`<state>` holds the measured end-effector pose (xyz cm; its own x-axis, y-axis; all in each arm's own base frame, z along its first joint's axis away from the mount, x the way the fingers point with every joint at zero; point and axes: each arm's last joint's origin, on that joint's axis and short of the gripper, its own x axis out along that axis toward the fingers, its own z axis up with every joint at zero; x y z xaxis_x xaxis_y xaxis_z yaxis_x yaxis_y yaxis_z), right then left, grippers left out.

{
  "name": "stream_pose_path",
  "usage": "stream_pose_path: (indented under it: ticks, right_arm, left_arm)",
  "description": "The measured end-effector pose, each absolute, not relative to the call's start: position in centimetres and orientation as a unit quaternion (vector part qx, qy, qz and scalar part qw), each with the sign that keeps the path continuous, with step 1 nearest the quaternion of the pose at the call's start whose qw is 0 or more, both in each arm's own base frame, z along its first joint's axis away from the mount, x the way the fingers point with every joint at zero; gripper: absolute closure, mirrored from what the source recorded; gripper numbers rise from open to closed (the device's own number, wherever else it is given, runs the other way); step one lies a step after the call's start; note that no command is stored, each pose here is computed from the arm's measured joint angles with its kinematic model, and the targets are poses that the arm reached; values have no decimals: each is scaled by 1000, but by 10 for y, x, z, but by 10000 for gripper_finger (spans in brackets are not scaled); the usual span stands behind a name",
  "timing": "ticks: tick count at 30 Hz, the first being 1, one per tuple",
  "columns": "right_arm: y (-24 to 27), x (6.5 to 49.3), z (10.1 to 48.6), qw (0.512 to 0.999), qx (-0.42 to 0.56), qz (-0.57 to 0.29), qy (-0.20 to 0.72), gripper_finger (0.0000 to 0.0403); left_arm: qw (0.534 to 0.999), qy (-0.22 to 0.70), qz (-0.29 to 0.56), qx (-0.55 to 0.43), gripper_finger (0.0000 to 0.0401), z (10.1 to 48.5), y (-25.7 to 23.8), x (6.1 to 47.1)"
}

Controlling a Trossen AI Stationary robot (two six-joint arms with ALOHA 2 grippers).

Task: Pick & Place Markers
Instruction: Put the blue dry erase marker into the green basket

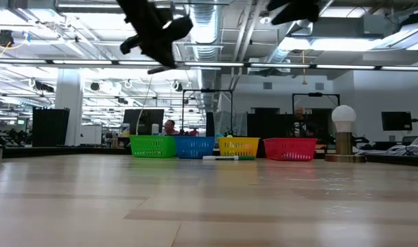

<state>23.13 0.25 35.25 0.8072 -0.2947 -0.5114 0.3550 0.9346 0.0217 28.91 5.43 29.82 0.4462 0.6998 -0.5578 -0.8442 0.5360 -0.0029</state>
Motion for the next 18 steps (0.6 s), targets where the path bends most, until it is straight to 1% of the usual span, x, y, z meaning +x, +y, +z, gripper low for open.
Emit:
stream_pose_path:
  ticks: [3, 6, 10, 13, 15, 18]
  right_arm:
    - [0, 255, 346, 954, 49, -172, 242, 177]
    - [-2, 280, 336, 958, 52, -175, 219, 177]
    - [-8, 305, 323, 959, 57, -186, 207, 177]
    - [-17, 318, 318, 955, 61, -201, 207, 177]
    - [-23, 324, 316, 953, 64, -210, 210, 177]
    - [-31, 330, 309, 948, 65, -221, 219, 177]
  left_arm:
    - [820, 272, 481, -149, 364, 293, 89, 271]
    - [803, 299, 491, -159, 363, 277, 126, 254]
    - [816, 291, 462, -192, 366, 257, 169, 239]
    - [815, 282, 465, -199, 363, 246, 194, 230]
    - [818, 275, 463, -199, 362, 242, 205, 228]
    - [823, 284, 439, -221, 361, 231, 217, 227]
